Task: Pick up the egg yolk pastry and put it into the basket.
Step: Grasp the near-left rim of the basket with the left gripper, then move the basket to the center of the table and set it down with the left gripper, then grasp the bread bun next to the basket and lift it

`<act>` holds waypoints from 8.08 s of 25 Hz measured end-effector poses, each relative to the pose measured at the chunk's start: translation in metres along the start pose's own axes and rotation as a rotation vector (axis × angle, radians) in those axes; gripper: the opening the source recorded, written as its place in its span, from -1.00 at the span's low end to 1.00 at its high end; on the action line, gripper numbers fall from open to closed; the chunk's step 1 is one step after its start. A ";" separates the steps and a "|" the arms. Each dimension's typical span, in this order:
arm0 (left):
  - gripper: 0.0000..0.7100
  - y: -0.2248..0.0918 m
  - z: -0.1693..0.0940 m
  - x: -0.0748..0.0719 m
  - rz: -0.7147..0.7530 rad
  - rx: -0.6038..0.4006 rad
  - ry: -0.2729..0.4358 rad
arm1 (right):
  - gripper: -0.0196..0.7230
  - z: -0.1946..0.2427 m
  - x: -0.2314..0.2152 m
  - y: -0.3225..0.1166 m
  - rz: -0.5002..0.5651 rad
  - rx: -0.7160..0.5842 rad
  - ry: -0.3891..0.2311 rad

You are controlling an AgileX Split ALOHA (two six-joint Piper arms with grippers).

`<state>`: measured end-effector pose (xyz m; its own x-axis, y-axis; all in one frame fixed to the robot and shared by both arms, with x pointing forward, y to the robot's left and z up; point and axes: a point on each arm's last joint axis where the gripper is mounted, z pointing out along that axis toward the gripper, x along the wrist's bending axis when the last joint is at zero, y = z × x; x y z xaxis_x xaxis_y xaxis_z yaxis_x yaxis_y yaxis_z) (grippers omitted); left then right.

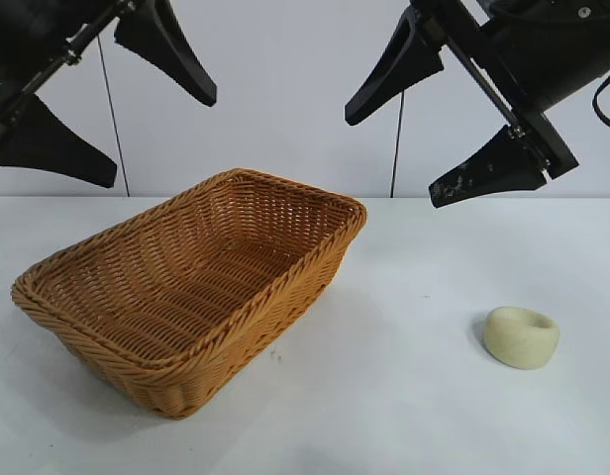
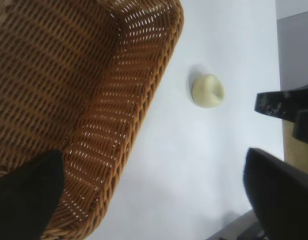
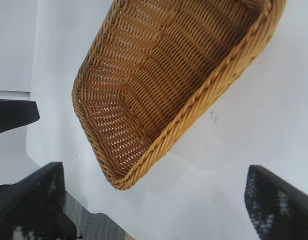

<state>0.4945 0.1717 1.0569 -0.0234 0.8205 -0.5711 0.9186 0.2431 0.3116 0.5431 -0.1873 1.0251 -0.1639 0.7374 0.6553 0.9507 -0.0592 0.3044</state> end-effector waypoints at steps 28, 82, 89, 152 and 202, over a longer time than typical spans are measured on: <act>0.96 -0.010 0.072 0.044 -0.559 0.036 0.391 | 0.92 0.000 0.000 0.000 0.000 0.002 0.001; -0.77 0.061 0.121 0.070 -0.323 0.192 0.389 | 0.92 0.000 0.001 -0.003 0.000 0.028 0.013; -0.77 0.074 0.134 0.065 -0.056 0.338 0.350 | 0.92 0.000 0.002 -0.004 0.000 0.045 0.021; 0.96 0.154 0.039 0.087 0.156 0.216 0.566 | 0.92 0.000 0.003 -0.006 0.000 0.066 0.030; 0.96 -0.210 -0.168 0.117 0.420 -0.657 0.350 | 0.92 -0.030 -0.008 0.019 -0.121 0.076 -0.380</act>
<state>0.2326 0.3030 1.0521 0.0477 0.9960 -0.0761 0.4654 0.0453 0.8839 0.5541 -0.2144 1.0465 -0.1800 0.9329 0.3118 0.9496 0.0821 0.3025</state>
